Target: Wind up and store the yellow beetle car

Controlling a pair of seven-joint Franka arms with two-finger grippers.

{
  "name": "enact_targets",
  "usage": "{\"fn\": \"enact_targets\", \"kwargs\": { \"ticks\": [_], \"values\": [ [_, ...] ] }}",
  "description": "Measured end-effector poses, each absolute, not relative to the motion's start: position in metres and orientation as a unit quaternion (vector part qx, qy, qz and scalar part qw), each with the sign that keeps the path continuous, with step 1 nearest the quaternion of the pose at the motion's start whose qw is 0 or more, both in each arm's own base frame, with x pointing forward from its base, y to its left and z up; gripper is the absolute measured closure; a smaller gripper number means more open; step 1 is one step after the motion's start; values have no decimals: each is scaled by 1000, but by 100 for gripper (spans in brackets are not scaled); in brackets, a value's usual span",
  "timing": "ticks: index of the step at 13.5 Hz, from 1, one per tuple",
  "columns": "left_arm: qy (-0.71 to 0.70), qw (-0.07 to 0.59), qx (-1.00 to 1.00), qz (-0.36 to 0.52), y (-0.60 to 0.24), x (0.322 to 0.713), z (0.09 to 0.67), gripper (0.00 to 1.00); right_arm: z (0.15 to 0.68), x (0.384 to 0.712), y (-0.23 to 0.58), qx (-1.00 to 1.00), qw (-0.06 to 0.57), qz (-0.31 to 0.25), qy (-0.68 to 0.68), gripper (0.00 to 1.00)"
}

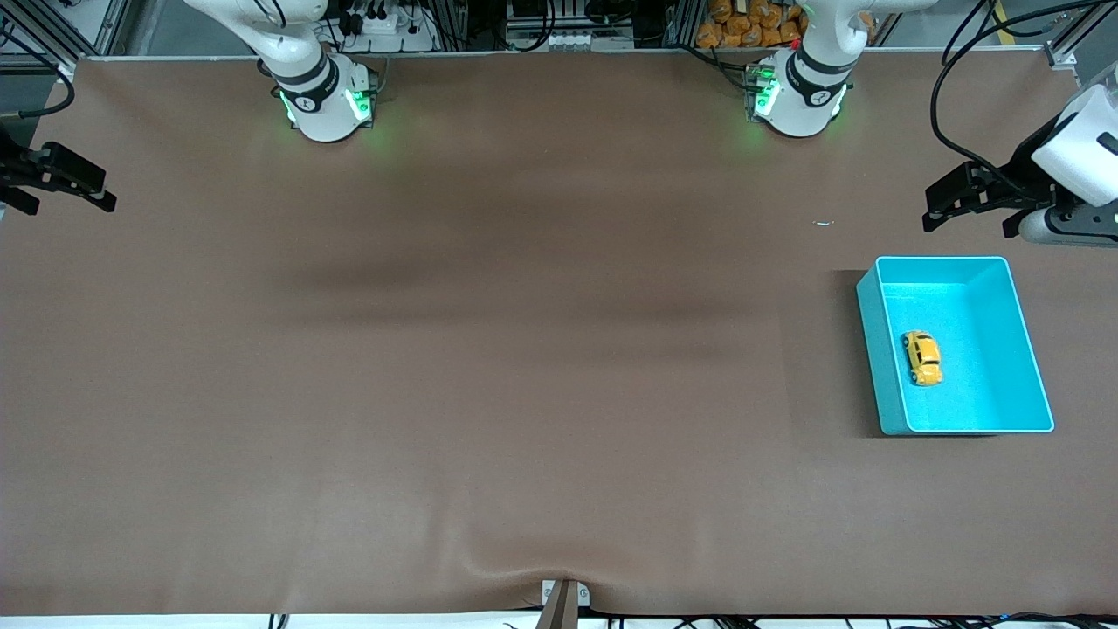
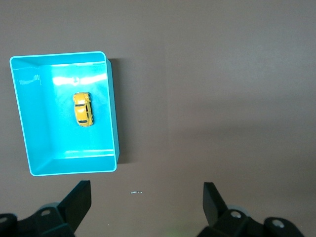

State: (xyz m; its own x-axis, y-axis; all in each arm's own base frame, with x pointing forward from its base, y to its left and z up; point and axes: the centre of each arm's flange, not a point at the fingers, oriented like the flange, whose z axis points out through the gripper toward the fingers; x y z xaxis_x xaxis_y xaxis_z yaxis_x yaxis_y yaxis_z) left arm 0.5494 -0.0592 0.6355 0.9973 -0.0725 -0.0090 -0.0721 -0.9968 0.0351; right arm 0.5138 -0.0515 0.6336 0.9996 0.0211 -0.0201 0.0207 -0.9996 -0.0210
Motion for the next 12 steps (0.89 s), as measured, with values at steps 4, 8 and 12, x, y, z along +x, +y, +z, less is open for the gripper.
{"fn": "enact_targets", "kwargs": {
  "ticks": [4,8,12],
  "values": [
    [-43,13,999,-19,-66,545,635,0,634,514,-52,-1000,10,10,-10,0],
    [-44,12,999,-20,-66,545,635,0,634,514,-52,-1000,10,10,-10,0],
    [-44,12,999,-21,-66,544,635,0,634,514,-52,-1000,10,9,-10,0]
  ]
}}
